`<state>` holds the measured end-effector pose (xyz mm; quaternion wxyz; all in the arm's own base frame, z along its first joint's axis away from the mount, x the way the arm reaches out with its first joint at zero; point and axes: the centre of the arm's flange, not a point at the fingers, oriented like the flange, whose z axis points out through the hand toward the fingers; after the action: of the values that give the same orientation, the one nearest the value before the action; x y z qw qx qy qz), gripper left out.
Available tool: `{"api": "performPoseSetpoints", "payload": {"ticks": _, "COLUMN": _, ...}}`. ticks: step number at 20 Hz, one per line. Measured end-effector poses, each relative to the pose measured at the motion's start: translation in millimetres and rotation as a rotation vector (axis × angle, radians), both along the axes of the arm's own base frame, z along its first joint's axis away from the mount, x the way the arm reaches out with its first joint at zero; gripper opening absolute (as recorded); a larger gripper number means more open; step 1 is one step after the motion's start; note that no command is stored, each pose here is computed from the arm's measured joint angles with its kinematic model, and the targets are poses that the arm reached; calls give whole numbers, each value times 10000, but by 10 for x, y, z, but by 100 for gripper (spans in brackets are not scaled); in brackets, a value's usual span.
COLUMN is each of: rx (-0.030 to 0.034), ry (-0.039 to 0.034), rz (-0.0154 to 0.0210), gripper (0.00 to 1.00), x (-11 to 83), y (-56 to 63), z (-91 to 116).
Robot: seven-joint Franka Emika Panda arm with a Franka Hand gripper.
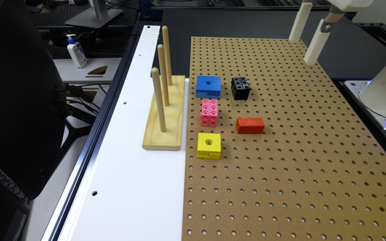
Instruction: Pick up pink block.
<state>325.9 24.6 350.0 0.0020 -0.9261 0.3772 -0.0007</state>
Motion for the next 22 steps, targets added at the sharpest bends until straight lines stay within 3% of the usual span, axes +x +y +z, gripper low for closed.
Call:
{"api": "performPoseSetpoints", "payload": {"ticks": 8, "rx": 2, "ry": -41, "rz": -25, "gripper": 100, "x": 6, "y": -8, "z": 13}}
{"api": "performPoseSetpoints", "payload": {"ticks": 14, "rx": 11, "ry": -249, "rz": -22, "gripper": 100, "x": 39, "y": -5, "z": 46}}
{"api": "performPoseSetpoints", "payload": {"ticks": 17, "rx": 13, "ry": -307, "rz": -22, "gripper": 100, "x": 46, "y": -4, "z": 52}}
{"api": "performPoseSetpoints", "payload": {"ticks": 22, "rx": 32, "ry": -533, "rz": -9, "gripper": 100, "x": 128, "y": 5, "z": 77}}
